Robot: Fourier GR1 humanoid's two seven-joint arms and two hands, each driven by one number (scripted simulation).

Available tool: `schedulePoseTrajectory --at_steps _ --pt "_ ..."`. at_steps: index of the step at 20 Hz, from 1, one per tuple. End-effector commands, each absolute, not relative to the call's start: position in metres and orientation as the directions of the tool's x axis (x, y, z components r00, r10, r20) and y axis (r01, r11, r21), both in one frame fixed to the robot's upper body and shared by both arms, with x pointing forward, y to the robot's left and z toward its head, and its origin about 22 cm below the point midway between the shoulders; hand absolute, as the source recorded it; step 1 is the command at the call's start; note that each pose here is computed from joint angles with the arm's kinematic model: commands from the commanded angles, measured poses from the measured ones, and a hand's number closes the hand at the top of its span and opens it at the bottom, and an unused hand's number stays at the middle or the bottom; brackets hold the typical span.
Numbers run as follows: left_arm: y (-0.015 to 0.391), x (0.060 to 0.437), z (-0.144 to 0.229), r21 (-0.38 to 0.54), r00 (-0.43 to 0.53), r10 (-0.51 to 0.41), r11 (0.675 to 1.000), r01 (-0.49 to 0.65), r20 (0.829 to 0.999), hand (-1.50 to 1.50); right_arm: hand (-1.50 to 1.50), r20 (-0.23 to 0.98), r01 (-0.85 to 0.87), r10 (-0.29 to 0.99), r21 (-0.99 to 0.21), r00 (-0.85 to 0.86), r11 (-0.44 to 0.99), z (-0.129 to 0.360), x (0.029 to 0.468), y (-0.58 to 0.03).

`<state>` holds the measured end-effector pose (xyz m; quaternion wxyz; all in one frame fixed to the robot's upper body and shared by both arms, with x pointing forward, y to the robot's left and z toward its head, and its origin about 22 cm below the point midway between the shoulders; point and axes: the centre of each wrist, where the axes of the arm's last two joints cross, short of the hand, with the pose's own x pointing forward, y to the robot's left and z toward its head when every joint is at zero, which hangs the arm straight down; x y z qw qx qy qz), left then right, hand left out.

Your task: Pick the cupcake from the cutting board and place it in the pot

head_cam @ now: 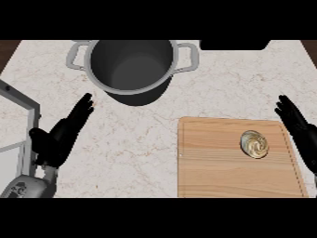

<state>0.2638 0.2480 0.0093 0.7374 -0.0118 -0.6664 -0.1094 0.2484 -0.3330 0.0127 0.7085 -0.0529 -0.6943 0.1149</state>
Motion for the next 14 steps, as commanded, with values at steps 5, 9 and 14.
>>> schedulePoseTrajectory --at_steps 5,9,14 --pt "0.244 0.279 0.038 0.084 0.033 -0.086 0.993 0.079 0.996 0.00 -1.50 0.997 -0.638 -0.062 0.020 -0.042 0.770 0.029 0.273 -0.261" --pt "0.244 0.282 0.047 0.021 0.078 -0.023 0.999 0.024 0.997 0.00 -1.50 0.844 -0.324 0.312 -0.471 -0.436 0.821 0.050 0.283 -0.309" --pt "0.241 0.280 0.051 0.003 0.116 -0.002 1.000 -0.006 0.993 0.00 -1.50 0.755 -0.381 0.164 -0.491 -0.635 0.783 0.050 0.262 -0.374"
